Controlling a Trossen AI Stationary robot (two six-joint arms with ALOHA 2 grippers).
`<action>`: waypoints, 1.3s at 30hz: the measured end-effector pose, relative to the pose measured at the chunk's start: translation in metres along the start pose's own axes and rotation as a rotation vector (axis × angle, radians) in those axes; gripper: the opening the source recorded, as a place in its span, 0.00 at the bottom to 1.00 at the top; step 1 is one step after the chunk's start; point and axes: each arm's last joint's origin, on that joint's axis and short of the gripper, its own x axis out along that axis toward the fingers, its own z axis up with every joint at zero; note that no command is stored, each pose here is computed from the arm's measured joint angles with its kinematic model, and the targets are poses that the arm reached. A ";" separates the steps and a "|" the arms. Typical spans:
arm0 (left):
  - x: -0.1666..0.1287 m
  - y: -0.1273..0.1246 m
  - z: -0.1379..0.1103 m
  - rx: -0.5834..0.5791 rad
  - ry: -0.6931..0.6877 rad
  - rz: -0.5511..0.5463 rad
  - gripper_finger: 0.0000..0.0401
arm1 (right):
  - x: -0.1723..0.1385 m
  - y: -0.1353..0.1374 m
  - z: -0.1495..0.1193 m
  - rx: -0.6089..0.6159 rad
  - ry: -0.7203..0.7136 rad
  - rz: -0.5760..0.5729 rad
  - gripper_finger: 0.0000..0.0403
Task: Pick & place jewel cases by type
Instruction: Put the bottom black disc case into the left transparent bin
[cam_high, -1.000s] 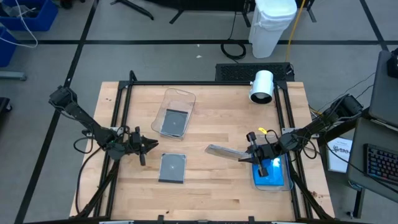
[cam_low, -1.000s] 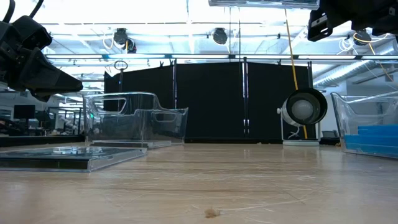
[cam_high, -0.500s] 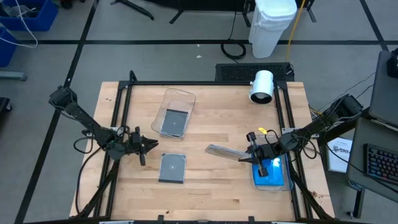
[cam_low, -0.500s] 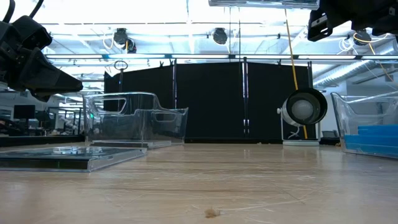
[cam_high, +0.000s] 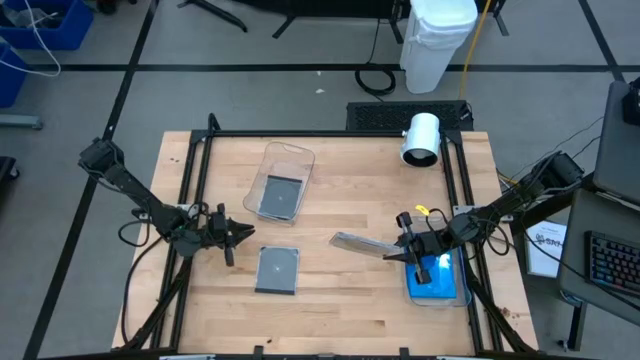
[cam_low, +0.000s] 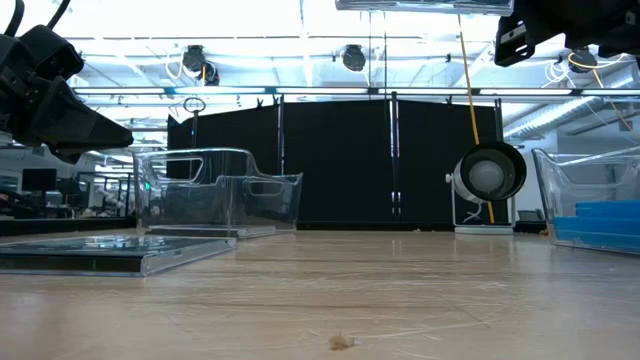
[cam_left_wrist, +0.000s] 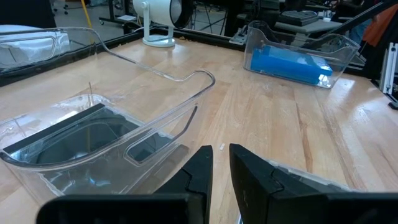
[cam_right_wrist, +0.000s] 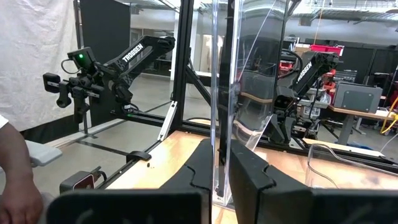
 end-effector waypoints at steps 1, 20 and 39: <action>0.000 0.000 0.000 0.000 0.000 0.000 0.16 | 0.000 0.000 0.000 0.000 0.000 0.000 0.04; 0.000 0.000 0.000 0.000 0.000 0.000 0.16 | 0.000 0.000 0.000 0.000 0.000 0.000 0.04; 0.000 0.000 0.000 0.000 0.000 0.000 0.16 | 0.000 0.000 -0.001 0.008 0.010 0.009 0.04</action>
